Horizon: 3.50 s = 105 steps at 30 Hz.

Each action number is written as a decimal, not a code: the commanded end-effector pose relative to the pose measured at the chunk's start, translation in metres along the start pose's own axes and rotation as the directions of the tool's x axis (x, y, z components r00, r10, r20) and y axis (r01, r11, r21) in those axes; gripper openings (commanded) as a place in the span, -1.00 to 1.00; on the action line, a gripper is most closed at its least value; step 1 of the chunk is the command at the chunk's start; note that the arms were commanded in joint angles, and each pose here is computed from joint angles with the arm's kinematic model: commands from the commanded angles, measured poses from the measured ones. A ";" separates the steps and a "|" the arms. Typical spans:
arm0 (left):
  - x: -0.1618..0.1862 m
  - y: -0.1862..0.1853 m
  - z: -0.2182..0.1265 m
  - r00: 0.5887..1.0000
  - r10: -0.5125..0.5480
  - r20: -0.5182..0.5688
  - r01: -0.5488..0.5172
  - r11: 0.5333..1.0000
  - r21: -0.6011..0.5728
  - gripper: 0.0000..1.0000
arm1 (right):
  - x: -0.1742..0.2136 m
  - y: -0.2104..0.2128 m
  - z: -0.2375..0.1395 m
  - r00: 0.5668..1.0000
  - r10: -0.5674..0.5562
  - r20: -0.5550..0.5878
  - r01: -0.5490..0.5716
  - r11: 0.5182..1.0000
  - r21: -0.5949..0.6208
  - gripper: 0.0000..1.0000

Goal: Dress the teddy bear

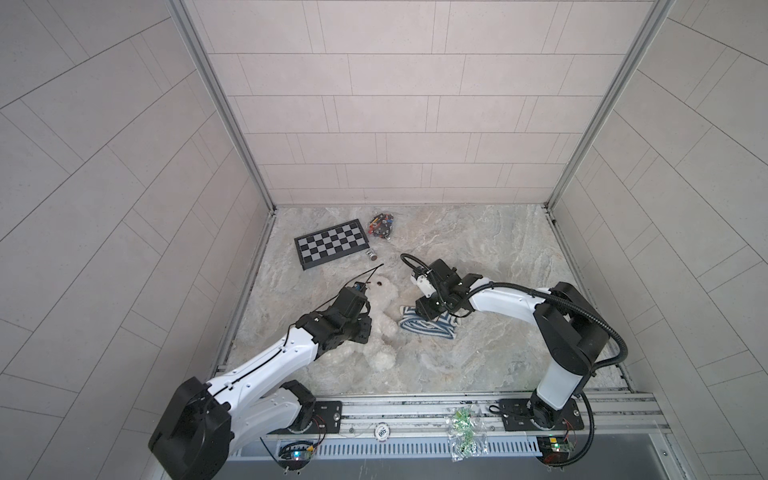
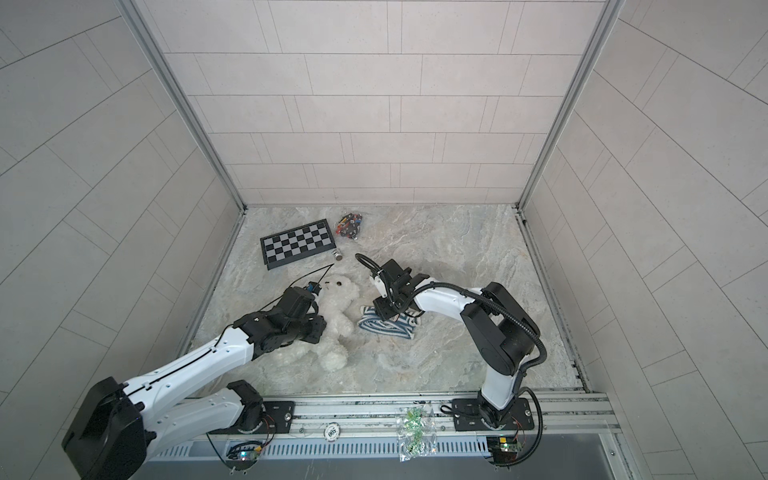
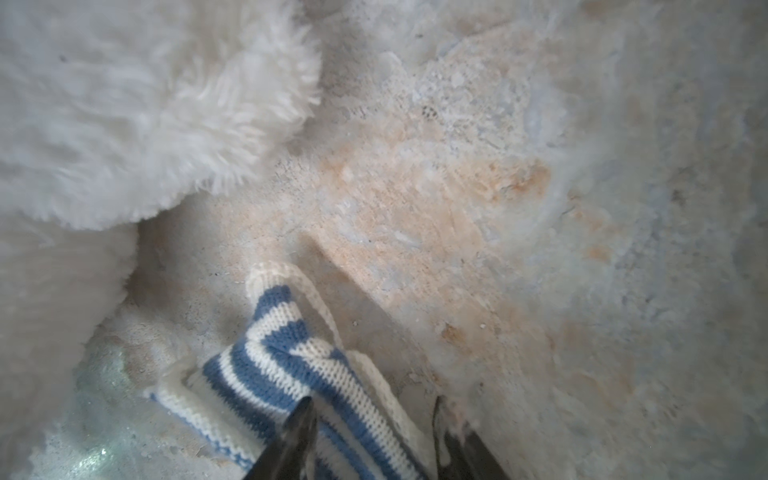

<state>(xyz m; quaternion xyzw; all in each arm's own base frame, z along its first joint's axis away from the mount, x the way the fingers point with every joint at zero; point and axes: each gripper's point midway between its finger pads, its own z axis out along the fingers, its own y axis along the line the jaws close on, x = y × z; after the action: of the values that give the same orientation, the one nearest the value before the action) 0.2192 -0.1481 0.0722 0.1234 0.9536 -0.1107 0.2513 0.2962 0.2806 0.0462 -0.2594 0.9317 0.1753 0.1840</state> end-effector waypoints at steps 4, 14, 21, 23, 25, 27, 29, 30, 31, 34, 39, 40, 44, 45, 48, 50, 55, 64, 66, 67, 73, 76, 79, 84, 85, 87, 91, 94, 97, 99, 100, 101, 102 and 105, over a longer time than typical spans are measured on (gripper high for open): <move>-0.004 0.001 -0.002 0.999 -0.013 0.036 0.013 1.000 -0.003 -0.38 | -0.003 0.012 0.011 0.999 -0.037 -0.017 0.036 0.999 -0.028 -0.21; -0.011 -0.002 -0.005 0.998 0.003 0.060 -0.003 1.000 0.005 -0.41 | -0.007 -0.004 -0.005 0.999 -0.026 0.022 0.025 0.999 0.037 -0.96; -0.027 -0.033 -0.018 0.987 0.094 0.129 -0.107 0.990 0.094 -0.44 | -0.007 -0.056 -0.042 0.988 0.097 0.121 -0.118 0.978 0.174 -1.00; -0.028 -0.045 -0.016 0.983 0.143 0.118 -0.156 0.983 0.102 -0.45 | -0.001 -0.073 -0.050 0.982 0.133 0.135 -0.160 0.965 0.209 -1.00; -0.026 -0.053 -0.010 0.979 0.179 0.093 -0.188 0.977 0.097 -0.45 | 0.004 -0.082 -0.051 0.980 0.149 0.130 -0.176 0.958 0.227 -1.00; -0.023 -0.055 -0.002 0.978 0.200 0.065 -0.205 0.975 0.083 -0.46 | 0.009 -0.088 -0.049 0.980 0.161 0.114 -0.184 0.954 0.236 -1.00; -0.021 -0.056 0.004 0.976 0.213 0.042 -0.216 0.974 0.070 -0.46 | 0.012 -0.090 -0.047 0.980 0.167 0.107 -0.189 0.952 0.239 -1.00; -0.020 -0.057 0.007 0.975 0.221 0.033 -0.223 0.973 0.066 -0.45 | 0.013 -0.092 -0.047 0.979 0.170 0.109 -0.193 0.950 0.247 -1.00; -0.019 -0.057 0.009 0.974 0.225 0.025 -0.226 0.972 0.062 -0.45 | 0.014 -0.093 -0.048 0.979 0.170 0.110 -0.193 0.948 0.254 -1.00; -0.017 -0.054 0.012 0.974 0.226 -0.003 -0.226 0.973 0.040 -0.27 | 0.013 -0.097 -0.051 0.978 0.172 0.122 -0.199 0.944 0.265 -1.00; -0.026 -0.055 0.000 0.980 0.199 0.022 -0.199 0.979 0.036 0.41 | 0.012 -0.100 -0.055 0.974 0.179 0.136 -0.210 0.941 0.264 -0.87; -0.030 -0.057 -0.005 0.981 0.191 0.037 -0.192 0.980 0.043 0.47 | 0.012 -0.100 -0.055 0.974 0.180 0.138 -0.211 0.942 0.262 -0.82; -0.041 -0.062 -0.014 0.984 0.168 0.051 -0.171 0.984 0.053 0.53 | 0.010 -0.099 -0.063 0.973 0.174 0.152 -0.210 0.941 0.264 -0.59; -0.042 -0.063 -0.014 0.986 0.161 0.048 -0.164 0.985 0.053 0.53 | 0.009 -0.098 -0.065 0.973 0.172 0.155 -0.209 0.941 0.266 -0.53; -0.044 -0.062 -0.009 0.991 0.128 0.044 -0.130 0.991 0.039 0.55 | 0.009 -0.099 -0.074 0.973 0.166 0.162 -0.207 0.938 0.278 -0.37; -0.044 -0.059 -0.004 0.993 0.113 0.039 -0.113 0.993 0.015 0.61 | 0.009 -0.098 -0.080 0.973 0.159 0.167 -0.202 0.938 0.282 -0.30; -0.035 -0.055 0.010 0.996 0.090 0.004 -0.090 0.996 -0.006 0.63 | 0.016 -0.089 -0.088 0.980 0.129 0.150 -0.167 0.945 0.280 -0.20; -0.020 -0.058 0.040 0.995 0.081 -0.059 -0.081 0.997 0.003 0.48 | 0.033 -0.074 -0.081 0.996 0.072 0.062 -0.087 0.953 0.290 -0.08; -0.018 -0.056 0.044 0.995 0.076 -0.061 -0.076 0.997 0.001 0.37 | 0.036 -0.073 -0.078 0.997 0.067 0.042 -0.077 0.954 0.290 -0.08; -0.016 -0.056 0.045 0.995 0.075 -0.061 -0.075 0.997 0.000 0.31 | 0.037 -0.073 -0.076 0.997 0.067 0.037 -0.075 0.955 0.287 -0.09; -0.018 -0.054 0.041 0.998 0.063 -0.020 -0.063 0.998 0.008 -0.25 | 0.042 -0.067 -0.065 0.999 0.045 -0.016 -0.038 0.958 0.285 -0.11; -0.020 -0.054 0.038 0.998 0.062 0.004 -0.062 0.998 0.016 -0.46 | 0.044 -0.070 -0.058 0.998 0.048 -0.038 -0.034 0.954 0.298 -0.13; -0.023 -0.053 0.033 0.997 0.067 0.029 -0.068 0.998 0.017 -0.60 | 0.043 -0.073 -0.055 0.998 0.047 -0.042 -0.032 0.949 0.313 -0.16; -0.029 -0.049 0.022 0.994 0.081 0.075 -0.081 0.997 0.003 -0.86 | 0.043 -0.081 -0.053 0.998 0.053 -0.042 -0.034 0.935 0.354 -0.42; -0.031 -0.049 0.019 0.992 0.086 0.089 -0.087 0.996 0.004 -0.88 | 0.041 -0.082 -0.053 0.998 0.052 -0.037 -0.035 0.933 0.358 -0.47; -0.035 -0.048 0.011 0.988 0.094 0.121 -0.096 0.995 0.008 -0.91 | 0.040 -0.083 -0.053 0.998 0.052 -0.034 -0.036 0.930 0.366 -0.56; -0.042 -0.047 -0.005 0.975 0.127 0.182 -0.132 0.991 0.013 -1.00 | 0.037 -0.085 -0.056 0.999 0.050 -0.021 -0.039 0.925 0.378 -0.76; -0.048 -0.048 -0.020 0.960 0.145 0.239 -0.155 0.988 0.023 -1.00 | 0.035 -0.086 -0.061 0.999 0.047 -0.005 -0.041 0.922 0.386 -0.94; -0.052 -0.049 -0.032 0.943 0.160 0.293 -0.180 0.983 0.042 -1.00 | 0.033 -0.086 -0.068 0.999 0.036 0.016 -0.040 0.921 0.388 -1.00; -0.053 -0.055 -0.039 0.931 0.172 0.322 -0.206 0.976 0.075 -1.00 | 0.031 -0.086 -0.074 0.999 0.032 0.042 -0.045 0.919 0.393 -1.00; -0.053 -0.057 -0.042 0.925 0.177 0.335 -0.217 0.972 0.086 -1.00 | 0.029 -0.085 -0.077 0.998 0.023 0.060 -0.045 0.920 0.389 -1.00; -0.053 -0.057 -0.044 0.922 0.180 0.341 -0.223 0.971 0.089 -1.00 | 0.027 -0.085 -0.080 0.997 0.020 0.080 -0.050 0.920 0.388 -1.00; -0.053 -0.058 -0.046 0.919 0.186 0.347 -0.231 0.969 0.091 -1.00 | 0.024 -0.085 -0.085 0.994 0.019 0.108 -0.060 0.918 0.392 -1.00; -0.054 -0.057 -0.051 0.913 0.180 0.367 -0.229 0.969 0.093 -1.00 | 0.024 -0.085 -0.089 0.992 0.006 0.129 -0.055 0.922 0.384 -1.00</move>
<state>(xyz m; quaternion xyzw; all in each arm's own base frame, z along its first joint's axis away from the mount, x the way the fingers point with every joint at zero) 0.2252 -0.1937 0.1401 0.2052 0.8799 -0.1574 0.3987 0.2987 0.1696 0.0870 -0.1923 0.9442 0.0142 0.2668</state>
